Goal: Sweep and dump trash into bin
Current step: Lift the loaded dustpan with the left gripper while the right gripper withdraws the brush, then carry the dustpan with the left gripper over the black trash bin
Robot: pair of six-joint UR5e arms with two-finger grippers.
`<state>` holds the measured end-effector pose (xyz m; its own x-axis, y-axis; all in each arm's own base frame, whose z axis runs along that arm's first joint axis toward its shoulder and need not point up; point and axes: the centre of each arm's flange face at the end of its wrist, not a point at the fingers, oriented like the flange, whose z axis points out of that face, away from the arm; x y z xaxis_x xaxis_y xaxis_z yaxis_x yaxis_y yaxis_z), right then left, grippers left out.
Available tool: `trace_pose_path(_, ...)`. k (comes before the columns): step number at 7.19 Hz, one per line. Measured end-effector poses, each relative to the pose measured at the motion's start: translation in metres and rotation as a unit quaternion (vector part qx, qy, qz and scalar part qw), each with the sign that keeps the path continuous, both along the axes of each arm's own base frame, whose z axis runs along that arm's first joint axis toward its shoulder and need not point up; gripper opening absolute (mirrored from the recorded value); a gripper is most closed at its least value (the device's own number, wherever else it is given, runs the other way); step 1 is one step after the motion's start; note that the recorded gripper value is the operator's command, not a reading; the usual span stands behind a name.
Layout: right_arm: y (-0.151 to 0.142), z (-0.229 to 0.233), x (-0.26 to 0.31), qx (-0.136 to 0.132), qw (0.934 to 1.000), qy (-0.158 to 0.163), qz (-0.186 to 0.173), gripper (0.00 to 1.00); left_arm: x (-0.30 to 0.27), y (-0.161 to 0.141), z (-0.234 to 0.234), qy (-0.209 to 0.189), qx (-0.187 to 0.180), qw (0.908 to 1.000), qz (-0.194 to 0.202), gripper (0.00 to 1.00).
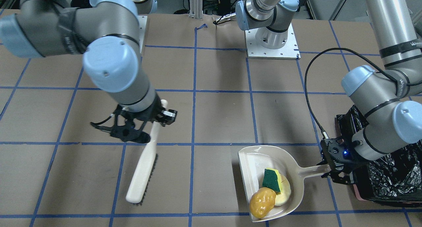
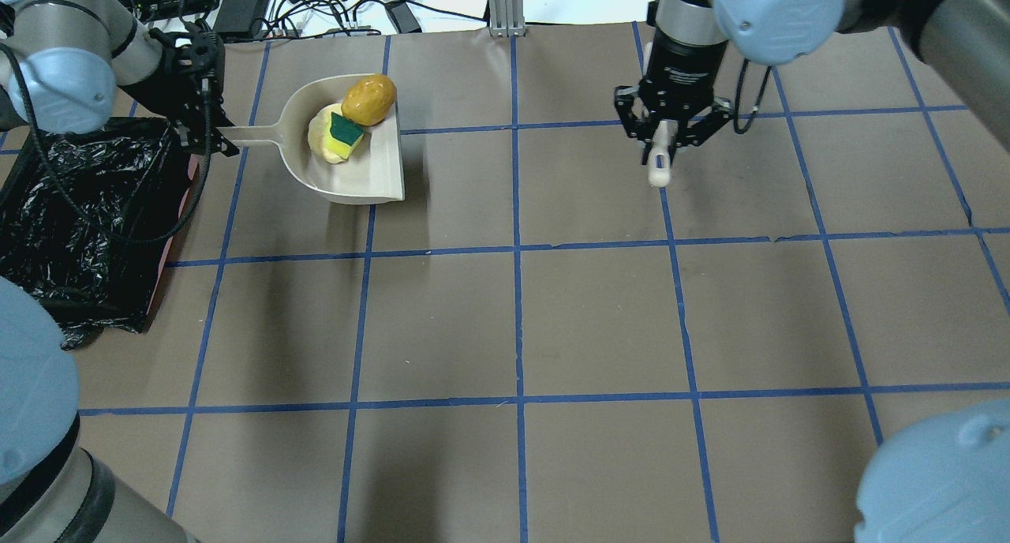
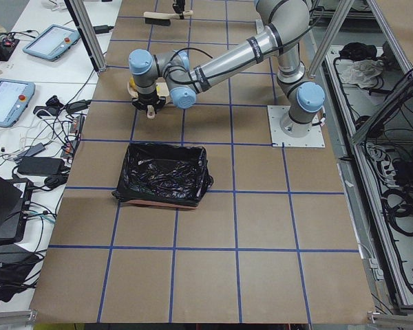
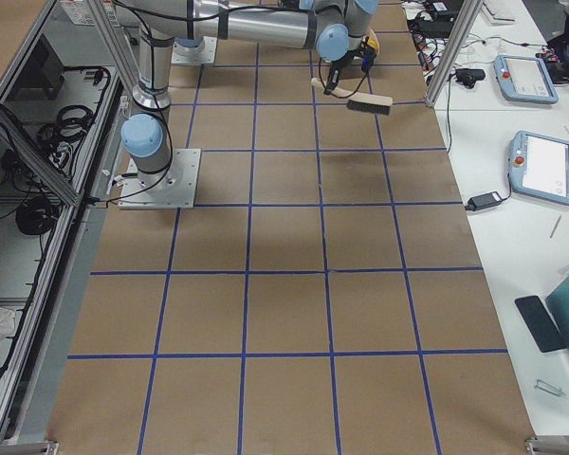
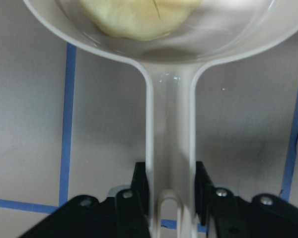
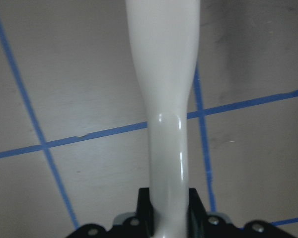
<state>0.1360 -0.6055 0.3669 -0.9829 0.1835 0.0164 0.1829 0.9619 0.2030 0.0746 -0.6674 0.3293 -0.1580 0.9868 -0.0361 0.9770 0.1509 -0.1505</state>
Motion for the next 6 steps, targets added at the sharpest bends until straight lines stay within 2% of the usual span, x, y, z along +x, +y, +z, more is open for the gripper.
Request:
trace_pose_path(1,0.007,-0.005,-0.054,0.01,0.9997,0.007,0.019,0.0,0.017,0.004,0.028,0.003,0.009,0.9999,0.011,0.08)
trace_pose_path(3,0.024,-0.026,-0.145,0.015,0.999,-0.005,0.041,0.0,0.065,0.017,0.054,0.01,0.018,0.9991,0.038,0.08)
trace_pose_path(4,0.029,-0.041,-0.174,0.005,0.9984,-0.01,0.056,0.0,0.093,0.027,0.062,0.014,0.022,0.998,0.057,0.08)
trace_pose_path(6,0.034,-0.065,-0.193,-0.02,0.9967,-0.007,0.079,0.0,0.149,0.052,0.075,0.017,0.024,0.9943,0.102,0.08)
